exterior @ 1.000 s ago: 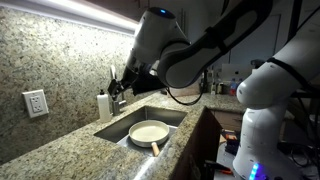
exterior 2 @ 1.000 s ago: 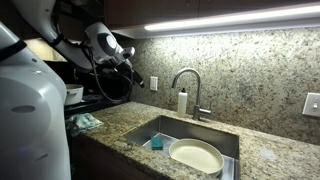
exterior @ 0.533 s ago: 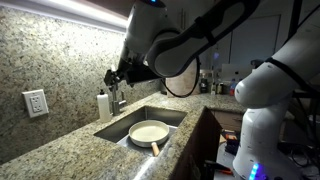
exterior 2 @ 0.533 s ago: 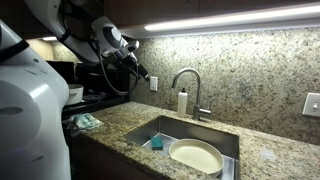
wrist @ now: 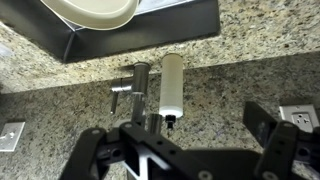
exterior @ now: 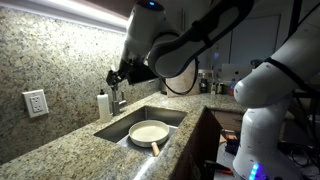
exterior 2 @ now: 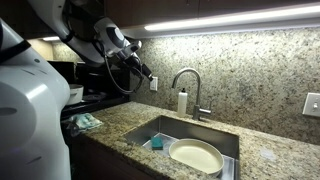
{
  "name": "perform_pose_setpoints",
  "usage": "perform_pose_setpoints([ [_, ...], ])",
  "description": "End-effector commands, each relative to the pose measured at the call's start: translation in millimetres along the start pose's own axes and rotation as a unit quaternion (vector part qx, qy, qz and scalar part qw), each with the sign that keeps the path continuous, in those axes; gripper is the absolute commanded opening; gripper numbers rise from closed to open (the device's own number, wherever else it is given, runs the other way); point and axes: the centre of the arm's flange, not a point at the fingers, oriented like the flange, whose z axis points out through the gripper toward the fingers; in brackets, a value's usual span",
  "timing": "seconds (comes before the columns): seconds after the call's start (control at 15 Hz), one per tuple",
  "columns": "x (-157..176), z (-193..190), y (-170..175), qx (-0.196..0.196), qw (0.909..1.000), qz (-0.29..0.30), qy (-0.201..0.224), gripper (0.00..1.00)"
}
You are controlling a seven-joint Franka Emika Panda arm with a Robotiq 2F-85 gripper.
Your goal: Turn the faucet to the right then open and close the tap and turn the faucet to the left,pick up the sponge and scrub the pan
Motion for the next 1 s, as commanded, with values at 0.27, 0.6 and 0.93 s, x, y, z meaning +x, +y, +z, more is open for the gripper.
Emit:
perform_pose_setpoints([
  [0.27,41,60,17,0.028,0.9994,0.016,-0.014,1.0],
  [0.6,62,91,19,0.05,0.9978,0.029,-0.033,1.0],
  [0.93,84,103,21,0.03,0.9992,0.021,-0.018,1.0],
])
